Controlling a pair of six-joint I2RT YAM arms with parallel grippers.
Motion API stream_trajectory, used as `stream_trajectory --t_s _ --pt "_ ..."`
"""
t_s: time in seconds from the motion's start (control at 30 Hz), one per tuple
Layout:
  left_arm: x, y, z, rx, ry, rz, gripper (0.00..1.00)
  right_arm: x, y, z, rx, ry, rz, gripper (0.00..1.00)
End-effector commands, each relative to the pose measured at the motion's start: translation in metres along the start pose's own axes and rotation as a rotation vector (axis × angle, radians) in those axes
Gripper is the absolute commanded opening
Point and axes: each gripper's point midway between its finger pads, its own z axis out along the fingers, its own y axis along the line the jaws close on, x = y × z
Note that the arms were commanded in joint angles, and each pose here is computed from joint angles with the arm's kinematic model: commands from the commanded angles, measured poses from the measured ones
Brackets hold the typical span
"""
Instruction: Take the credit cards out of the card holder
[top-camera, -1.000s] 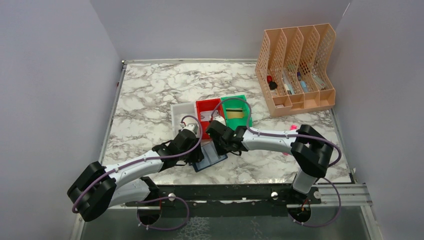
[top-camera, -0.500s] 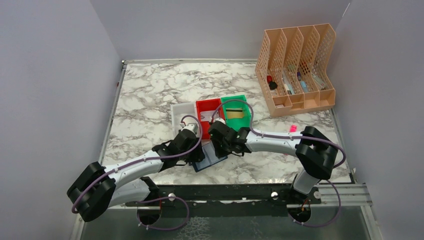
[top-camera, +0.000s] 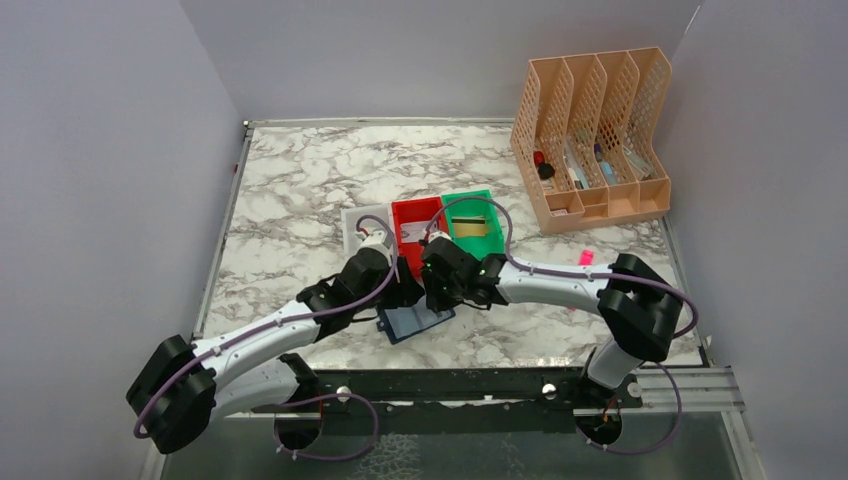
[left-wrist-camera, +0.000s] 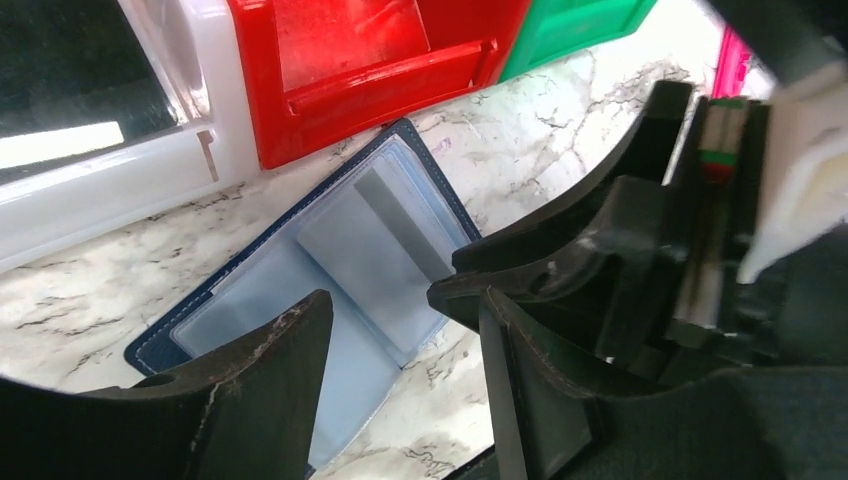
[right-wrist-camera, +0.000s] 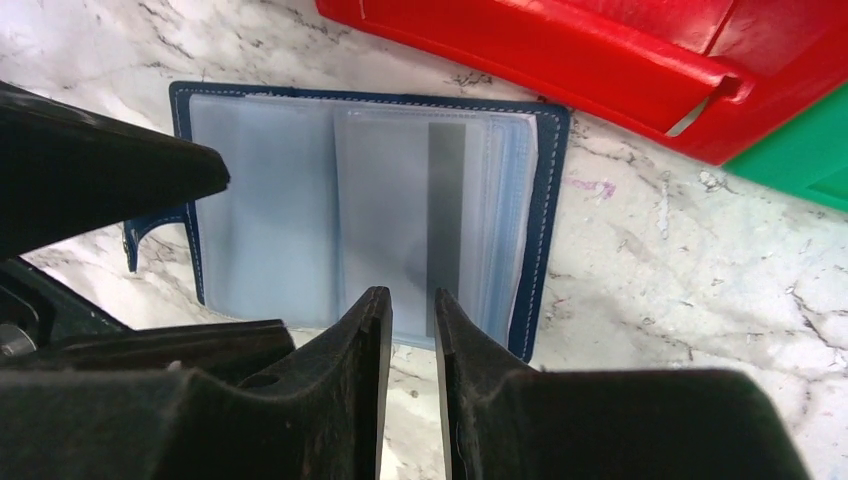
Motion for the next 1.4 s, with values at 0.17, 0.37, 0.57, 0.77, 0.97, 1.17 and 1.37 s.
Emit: stream_trajectory --t_s 0.17,0.37,0.57,0.77,0.97,1.17,1.37 --pt "0.025 0.001 0.017 0.054 0.036 -0.155 0.53 -0.009 0.001 0.001 -0.142 -0.014 0.061 0.29" --pt "0.033 0.015 0.021 0.0 0.051 -0.161 0.5 -0.001 -0.009 0.012 -0.173 0.027 0.095 0.32" --pt "0.044 0.042 0.014 -0.108 0.052 -0.166 0.45 0.012 -0.001 0.017 -0.246 0.08 0.092 0.32" --pt "0.054 0.065 0.005 -0.181 0.052 -0.156 0.43 0.019 0.001 0.02 -0.26 0.107 0.113 0.3" --pt "0.062 0.074 0.003 -0.188 0.046 -0.167 0.39 0.009 0.026 -0.001 -0.402 0.079 0.141 0.22" --pt "0.063 0.075 0.003 -0.18 0.037 -0.175 0.36 0.005 0.047 -0.016 -0.528 0.085 0.151 0.22" --pt "0.061 0.073 0.002 -0.168 0.028 -0.178 0.36 0.005 0.051 -0.013 -0.548 0.1 0.169 0.22"
